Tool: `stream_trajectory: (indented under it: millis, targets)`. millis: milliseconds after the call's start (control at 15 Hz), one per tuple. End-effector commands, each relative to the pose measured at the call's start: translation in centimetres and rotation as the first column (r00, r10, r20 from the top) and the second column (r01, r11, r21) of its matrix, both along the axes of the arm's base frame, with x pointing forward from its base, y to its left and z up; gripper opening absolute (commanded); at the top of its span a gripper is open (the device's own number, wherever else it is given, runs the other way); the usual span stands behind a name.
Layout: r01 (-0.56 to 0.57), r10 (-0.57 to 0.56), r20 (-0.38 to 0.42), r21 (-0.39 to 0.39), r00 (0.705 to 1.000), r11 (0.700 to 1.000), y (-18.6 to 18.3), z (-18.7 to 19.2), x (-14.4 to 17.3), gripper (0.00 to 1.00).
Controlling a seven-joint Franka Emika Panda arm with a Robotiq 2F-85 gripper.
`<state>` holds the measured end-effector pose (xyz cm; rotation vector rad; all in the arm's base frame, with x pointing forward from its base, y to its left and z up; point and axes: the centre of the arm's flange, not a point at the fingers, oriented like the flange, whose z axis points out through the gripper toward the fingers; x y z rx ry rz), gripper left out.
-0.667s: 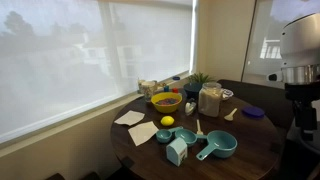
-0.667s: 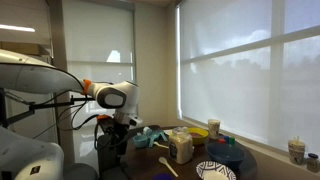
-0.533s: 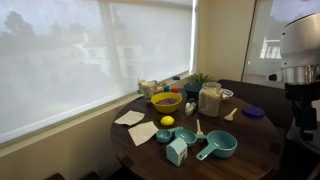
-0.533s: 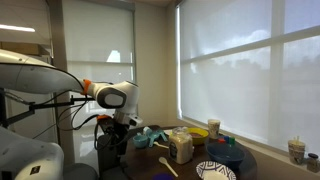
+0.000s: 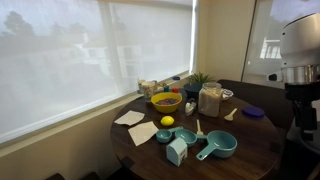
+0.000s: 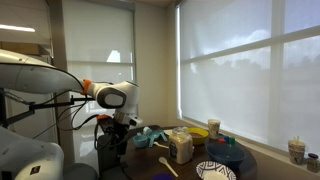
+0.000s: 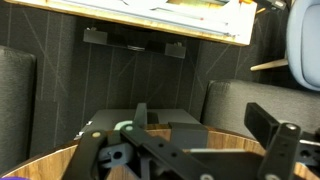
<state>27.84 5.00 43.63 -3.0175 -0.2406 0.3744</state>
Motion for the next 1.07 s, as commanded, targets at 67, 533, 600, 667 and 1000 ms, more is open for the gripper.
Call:
stream_trajectory:
  millis: [67,533,600,667,1000]
  targets:
    - [0.0,0.0,0.0,0.0,1.0,1.0,0.0,0.0,0.0,1.0]
    - [0.078,-0.057,0.228,-0.084,0.972,0.993,-5.1,0.4,4.2,1.0]
    - [0.087,-0.06,0.263,-0.094,0.963,0.992,-5.9,0.6,4.5,1.0]
    - [0.099,-0.066,0.287,-0.101,0.956,0.99,-6.7,0.6,4.9,1.0]
    - [0.184,-0.133,0.357,-0.112,0.925,0.977,-10.0,-0.3,6.2,1.0]
